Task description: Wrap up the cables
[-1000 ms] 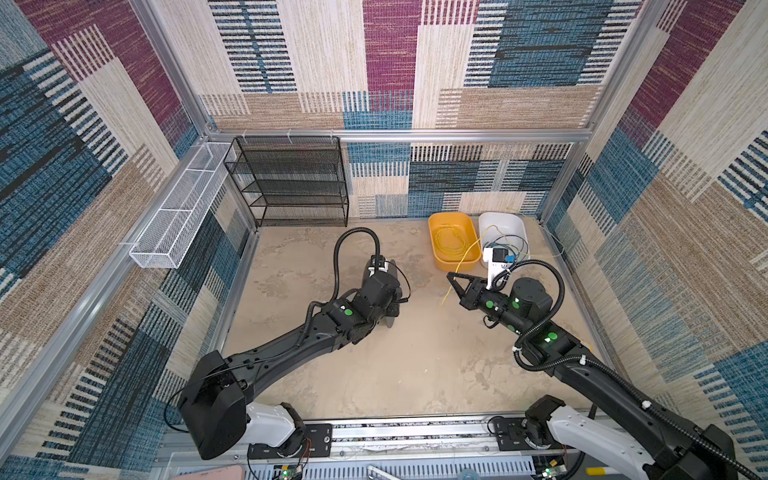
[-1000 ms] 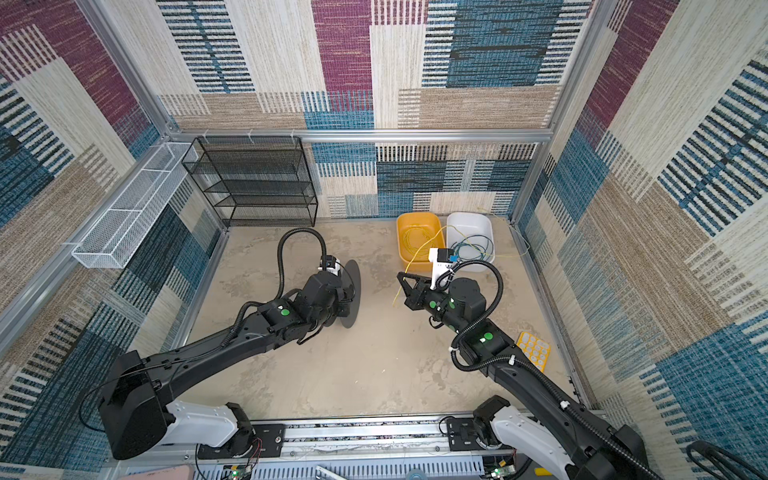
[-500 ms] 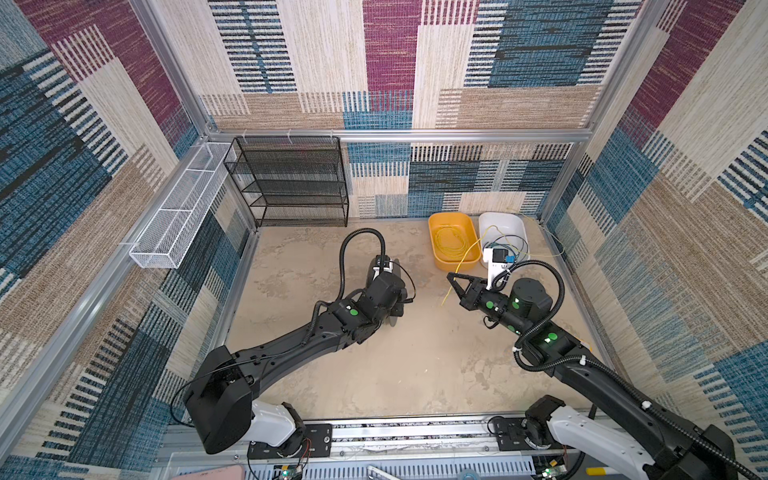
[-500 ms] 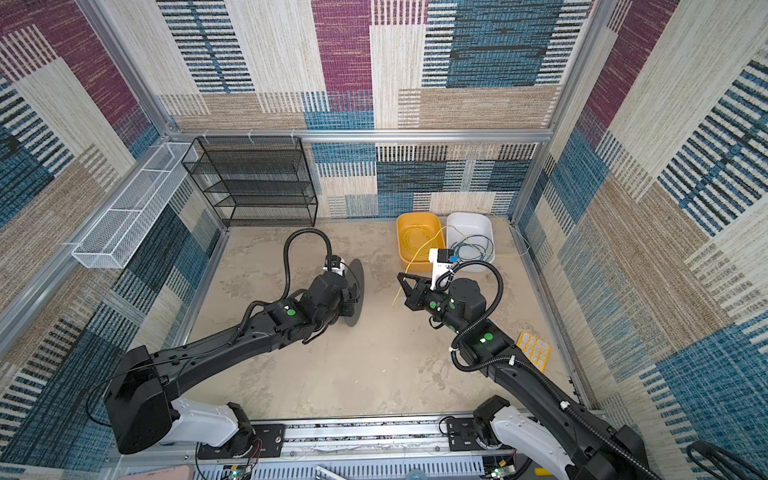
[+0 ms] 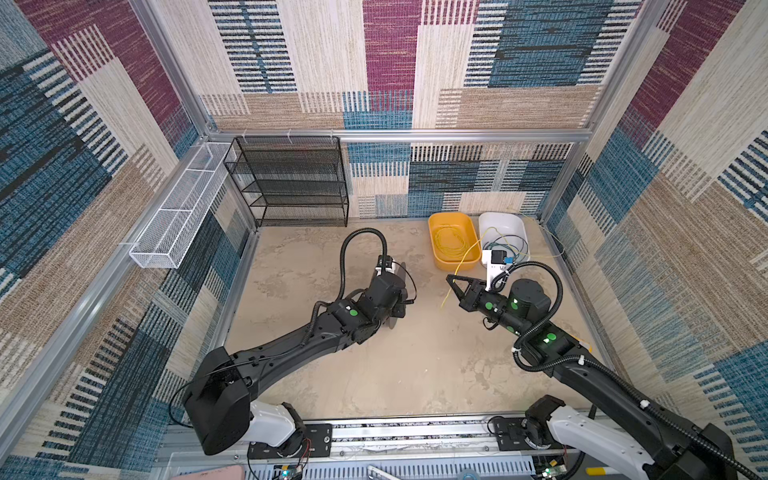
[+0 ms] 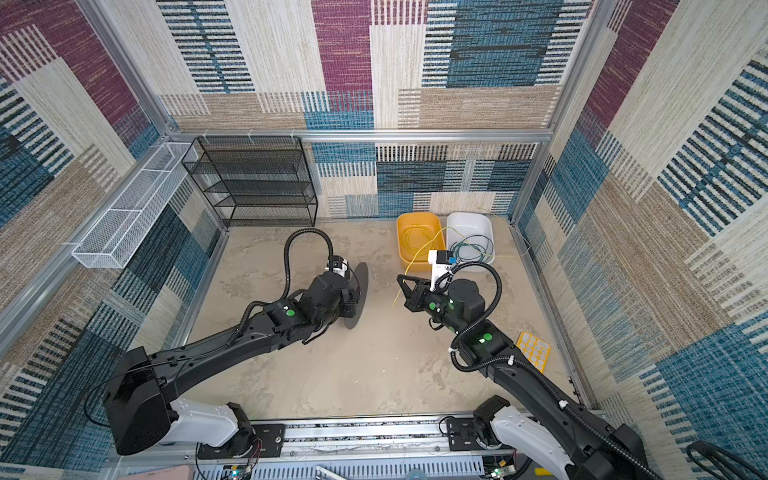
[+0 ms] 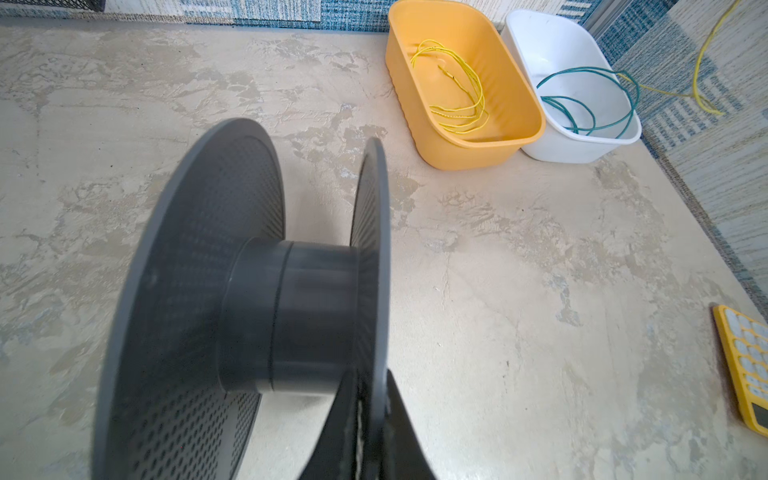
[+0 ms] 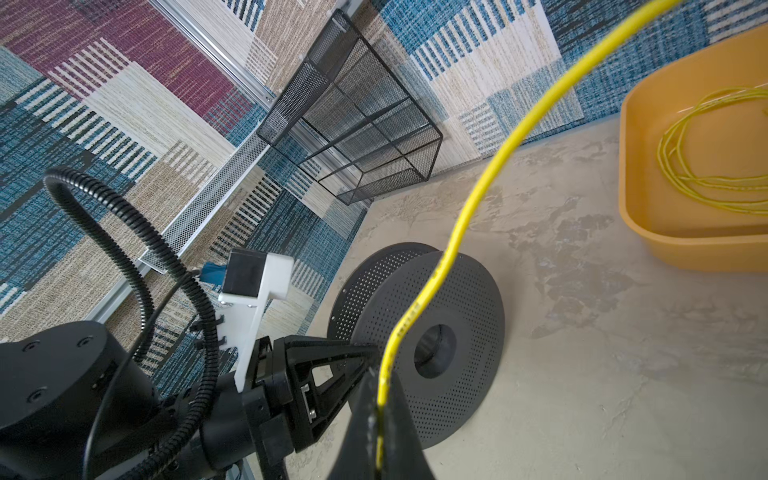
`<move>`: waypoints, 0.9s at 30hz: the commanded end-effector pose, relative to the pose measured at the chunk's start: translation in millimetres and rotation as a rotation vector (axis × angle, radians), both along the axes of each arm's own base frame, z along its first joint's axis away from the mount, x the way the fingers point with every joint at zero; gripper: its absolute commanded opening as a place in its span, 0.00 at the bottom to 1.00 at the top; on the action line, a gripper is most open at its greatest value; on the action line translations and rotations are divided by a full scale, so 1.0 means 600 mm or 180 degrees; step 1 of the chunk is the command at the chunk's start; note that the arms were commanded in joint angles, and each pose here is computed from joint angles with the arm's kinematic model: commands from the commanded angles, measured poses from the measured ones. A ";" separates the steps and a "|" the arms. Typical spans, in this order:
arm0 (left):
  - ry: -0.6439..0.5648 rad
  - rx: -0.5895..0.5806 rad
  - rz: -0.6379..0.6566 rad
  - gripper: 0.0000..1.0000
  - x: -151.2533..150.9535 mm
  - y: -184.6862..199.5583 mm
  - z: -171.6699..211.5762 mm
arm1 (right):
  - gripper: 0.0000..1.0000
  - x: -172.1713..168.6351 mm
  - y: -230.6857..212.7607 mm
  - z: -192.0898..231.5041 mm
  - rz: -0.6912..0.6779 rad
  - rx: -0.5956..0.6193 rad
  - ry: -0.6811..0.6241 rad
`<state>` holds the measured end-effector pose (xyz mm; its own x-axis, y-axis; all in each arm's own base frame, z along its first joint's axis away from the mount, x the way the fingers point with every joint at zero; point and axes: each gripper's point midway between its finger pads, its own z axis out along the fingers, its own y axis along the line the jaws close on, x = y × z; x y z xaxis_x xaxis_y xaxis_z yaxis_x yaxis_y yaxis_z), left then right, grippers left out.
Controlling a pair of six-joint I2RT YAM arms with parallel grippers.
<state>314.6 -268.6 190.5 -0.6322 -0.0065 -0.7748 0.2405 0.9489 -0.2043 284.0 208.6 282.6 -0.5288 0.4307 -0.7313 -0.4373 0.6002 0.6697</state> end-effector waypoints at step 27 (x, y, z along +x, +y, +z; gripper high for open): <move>0.0084 -0.0076 0.0128 0.27 0.010 -0.018 0.003 | 0.00 -0.005 -0.004 0.017 -0.0005 0.0044 -0.0134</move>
